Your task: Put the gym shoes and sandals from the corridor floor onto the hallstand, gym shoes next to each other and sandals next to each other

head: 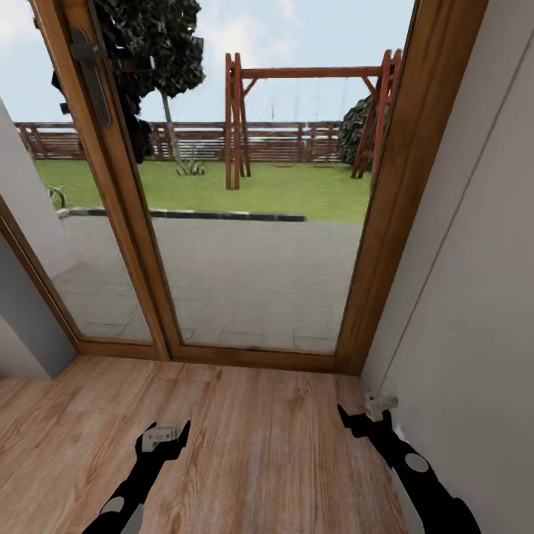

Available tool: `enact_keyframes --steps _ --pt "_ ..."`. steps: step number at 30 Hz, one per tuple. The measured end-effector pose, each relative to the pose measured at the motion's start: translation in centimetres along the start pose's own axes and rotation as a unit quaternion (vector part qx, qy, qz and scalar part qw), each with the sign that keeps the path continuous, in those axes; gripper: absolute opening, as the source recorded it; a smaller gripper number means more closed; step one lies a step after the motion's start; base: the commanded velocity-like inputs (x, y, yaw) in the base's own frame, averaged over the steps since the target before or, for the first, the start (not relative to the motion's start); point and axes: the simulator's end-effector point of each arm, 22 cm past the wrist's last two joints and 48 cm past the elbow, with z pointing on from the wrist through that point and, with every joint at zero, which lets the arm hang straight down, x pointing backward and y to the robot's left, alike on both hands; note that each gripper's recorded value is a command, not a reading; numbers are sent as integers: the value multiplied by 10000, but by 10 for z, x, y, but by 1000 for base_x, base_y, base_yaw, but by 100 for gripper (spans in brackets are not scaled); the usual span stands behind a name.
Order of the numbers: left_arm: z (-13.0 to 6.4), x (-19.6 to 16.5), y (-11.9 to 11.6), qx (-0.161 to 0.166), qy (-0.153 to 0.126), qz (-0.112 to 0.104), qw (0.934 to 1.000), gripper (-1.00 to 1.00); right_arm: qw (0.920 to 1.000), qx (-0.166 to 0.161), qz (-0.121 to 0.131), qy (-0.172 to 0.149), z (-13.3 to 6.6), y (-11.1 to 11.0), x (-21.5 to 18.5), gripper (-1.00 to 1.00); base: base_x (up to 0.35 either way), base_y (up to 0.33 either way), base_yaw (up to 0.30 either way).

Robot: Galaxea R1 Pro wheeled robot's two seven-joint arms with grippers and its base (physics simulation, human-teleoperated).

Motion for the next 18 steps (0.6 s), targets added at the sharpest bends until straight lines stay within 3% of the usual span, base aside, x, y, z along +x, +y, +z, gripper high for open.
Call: enact_keyframes --steps 7,9,18 --pt "-24 22 2 -110 -22 17 9999 100 9997 140 119 128 -15 14 64 100 0 0 0" --pt "-40 36 10 -300 -31 49 9995 100 9997 104 176 125 -25 25 88 100 0 0 0" --pt "-66 62 19 -452 125 88 9989 100 9996 59 231 131 -42 36 118 100 1 0 0"
